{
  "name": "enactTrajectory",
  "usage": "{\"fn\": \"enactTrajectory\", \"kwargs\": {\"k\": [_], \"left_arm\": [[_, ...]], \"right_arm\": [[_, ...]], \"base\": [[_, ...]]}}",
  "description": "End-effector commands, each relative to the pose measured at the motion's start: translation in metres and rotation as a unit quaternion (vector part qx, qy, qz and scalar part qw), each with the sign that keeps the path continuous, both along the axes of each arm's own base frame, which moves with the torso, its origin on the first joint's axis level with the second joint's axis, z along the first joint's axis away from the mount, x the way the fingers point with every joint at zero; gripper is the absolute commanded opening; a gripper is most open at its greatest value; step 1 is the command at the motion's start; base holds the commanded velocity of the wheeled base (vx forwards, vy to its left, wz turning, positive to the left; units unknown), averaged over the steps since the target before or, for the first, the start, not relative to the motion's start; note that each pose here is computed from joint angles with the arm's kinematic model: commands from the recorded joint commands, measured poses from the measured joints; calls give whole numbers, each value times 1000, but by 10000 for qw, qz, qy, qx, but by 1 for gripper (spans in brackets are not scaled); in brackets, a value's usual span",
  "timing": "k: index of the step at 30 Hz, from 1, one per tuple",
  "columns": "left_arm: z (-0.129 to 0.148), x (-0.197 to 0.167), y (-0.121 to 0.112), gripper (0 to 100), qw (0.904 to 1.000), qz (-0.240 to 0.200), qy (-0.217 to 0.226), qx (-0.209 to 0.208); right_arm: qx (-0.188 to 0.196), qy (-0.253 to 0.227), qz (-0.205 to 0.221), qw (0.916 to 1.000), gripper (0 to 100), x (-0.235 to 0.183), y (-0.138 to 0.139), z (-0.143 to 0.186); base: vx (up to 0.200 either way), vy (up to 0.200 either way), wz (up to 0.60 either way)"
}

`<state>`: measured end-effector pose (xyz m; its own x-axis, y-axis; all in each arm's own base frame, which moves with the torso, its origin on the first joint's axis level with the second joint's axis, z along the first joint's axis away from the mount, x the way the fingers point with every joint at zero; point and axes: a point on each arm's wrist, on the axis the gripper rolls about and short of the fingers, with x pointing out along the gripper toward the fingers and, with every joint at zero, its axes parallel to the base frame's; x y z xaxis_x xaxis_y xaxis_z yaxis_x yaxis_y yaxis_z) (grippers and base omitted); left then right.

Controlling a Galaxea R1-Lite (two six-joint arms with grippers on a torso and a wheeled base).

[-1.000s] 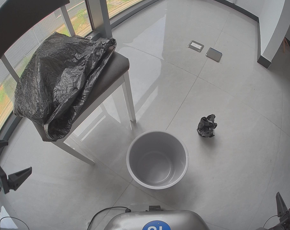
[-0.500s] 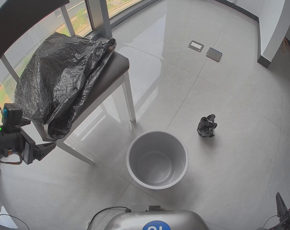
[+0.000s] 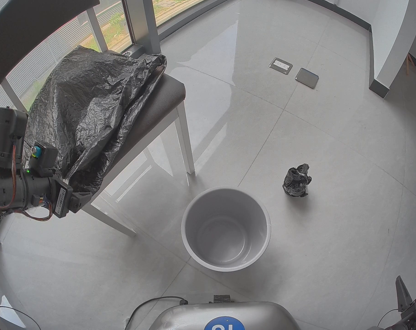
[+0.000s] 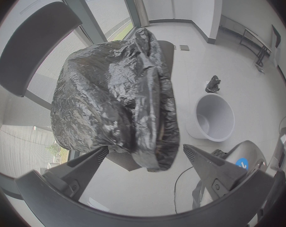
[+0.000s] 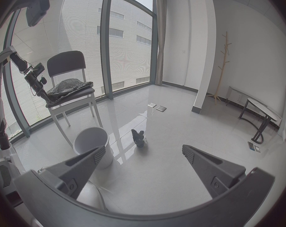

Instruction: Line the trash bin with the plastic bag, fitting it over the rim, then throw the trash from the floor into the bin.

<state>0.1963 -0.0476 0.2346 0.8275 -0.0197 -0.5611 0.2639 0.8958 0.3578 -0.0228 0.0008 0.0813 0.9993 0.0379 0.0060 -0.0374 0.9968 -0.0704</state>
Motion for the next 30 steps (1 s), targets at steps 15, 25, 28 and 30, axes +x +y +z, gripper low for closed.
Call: {"fn": "enactTrajectory", "kwargs": {"k": [15,25,28,30], "left_arm": [[-2,20,4,100,9997,239,-51,-44],[-4,20,5,0,9997,240,-38,-101],[-4,17,4,0,9998,194,-45,-82],[-4,13,3,0,9999,139,-59,-73]], "right_arm": [[-25,29,48,10000,100,1,0,-5],[-33,28,64,10000,100,1,0,-5],[-25,29,64,10000,100,1,0,-5],[-25,29,71,10000,100,1,0,-5]], "base": [[0,0,0],[0,0,0],[0,0,0],[0,0,0]]}}
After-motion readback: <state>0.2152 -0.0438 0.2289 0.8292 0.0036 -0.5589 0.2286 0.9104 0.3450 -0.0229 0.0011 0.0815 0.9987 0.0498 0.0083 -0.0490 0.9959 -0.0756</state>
